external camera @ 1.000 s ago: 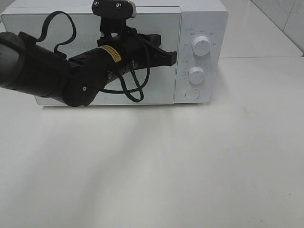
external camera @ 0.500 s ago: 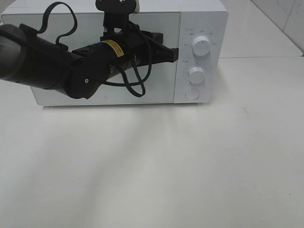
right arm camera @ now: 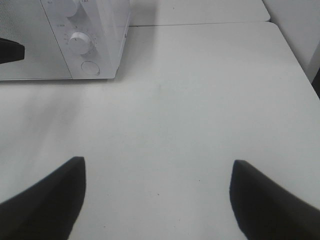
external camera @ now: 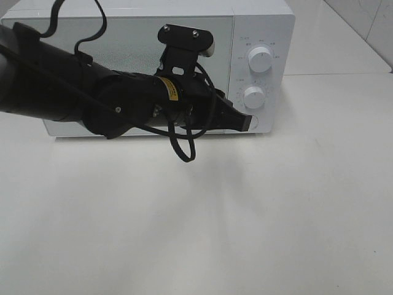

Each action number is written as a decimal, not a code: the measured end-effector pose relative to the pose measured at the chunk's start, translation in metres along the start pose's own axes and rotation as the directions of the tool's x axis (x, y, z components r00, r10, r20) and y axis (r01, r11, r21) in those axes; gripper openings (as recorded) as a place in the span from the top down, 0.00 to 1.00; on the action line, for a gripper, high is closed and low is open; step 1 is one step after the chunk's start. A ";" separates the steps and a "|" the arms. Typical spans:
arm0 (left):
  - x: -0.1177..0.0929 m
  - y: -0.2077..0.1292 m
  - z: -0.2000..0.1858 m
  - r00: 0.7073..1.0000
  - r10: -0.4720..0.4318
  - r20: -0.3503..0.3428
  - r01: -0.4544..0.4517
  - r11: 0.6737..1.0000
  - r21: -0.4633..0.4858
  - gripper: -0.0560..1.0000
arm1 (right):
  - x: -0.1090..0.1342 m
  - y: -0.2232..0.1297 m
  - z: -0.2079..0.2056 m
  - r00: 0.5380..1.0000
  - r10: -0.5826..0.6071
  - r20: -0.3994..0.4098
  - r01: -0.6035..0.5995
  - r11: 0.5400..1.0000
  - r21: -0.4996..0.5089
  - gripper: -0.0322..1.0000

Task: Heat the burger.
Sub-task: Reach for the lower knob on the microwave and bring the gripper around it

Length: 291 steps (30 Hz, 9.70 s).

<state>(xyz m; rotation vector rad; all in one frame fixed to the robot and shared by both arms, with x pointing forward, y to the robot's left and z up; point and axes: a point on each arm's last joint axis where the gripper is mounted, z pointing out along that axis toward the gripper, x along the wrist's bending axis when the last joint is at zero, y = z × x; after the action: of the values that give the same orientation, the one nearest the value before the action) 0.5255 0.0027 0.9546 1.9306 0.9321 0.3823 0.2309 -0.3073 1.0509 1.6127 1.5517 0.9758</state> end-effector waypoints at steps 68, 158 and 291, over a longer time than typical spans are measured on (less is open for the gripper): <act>0.113 -0.077 -0.305 0.767 -0.305 -0.565 0.599 0.656 0.459 0.01 | 0.000 0.000 0.000 1.000 0.000 0.000 0.000 1.000 0.000 0.25; 0.012 -0.129 -0.407 0.787 -0.277 -0.552 0.187 0.959 -0.215 0.01 | 0.014 0.050 0.055 0.999 0.006 -0.054 -0.014 0.988 -0.156 0.26; 0.012 -0.129 -0.407 0.787 -0.277 -0.552 0.187 0.959 -0.215 0.01 | 0.180 0.000 0.335 0.995 -0.091 0.041 0.099 0.952 -0.291 0.26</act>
<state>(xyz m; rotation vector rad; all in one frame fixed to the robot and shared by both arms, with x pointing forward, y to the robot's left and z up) 0.2328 0.2964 1.0562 1.5480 1.4742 0.8990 0.5249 -0.1200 0.8992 1.3277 1.3783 1.0710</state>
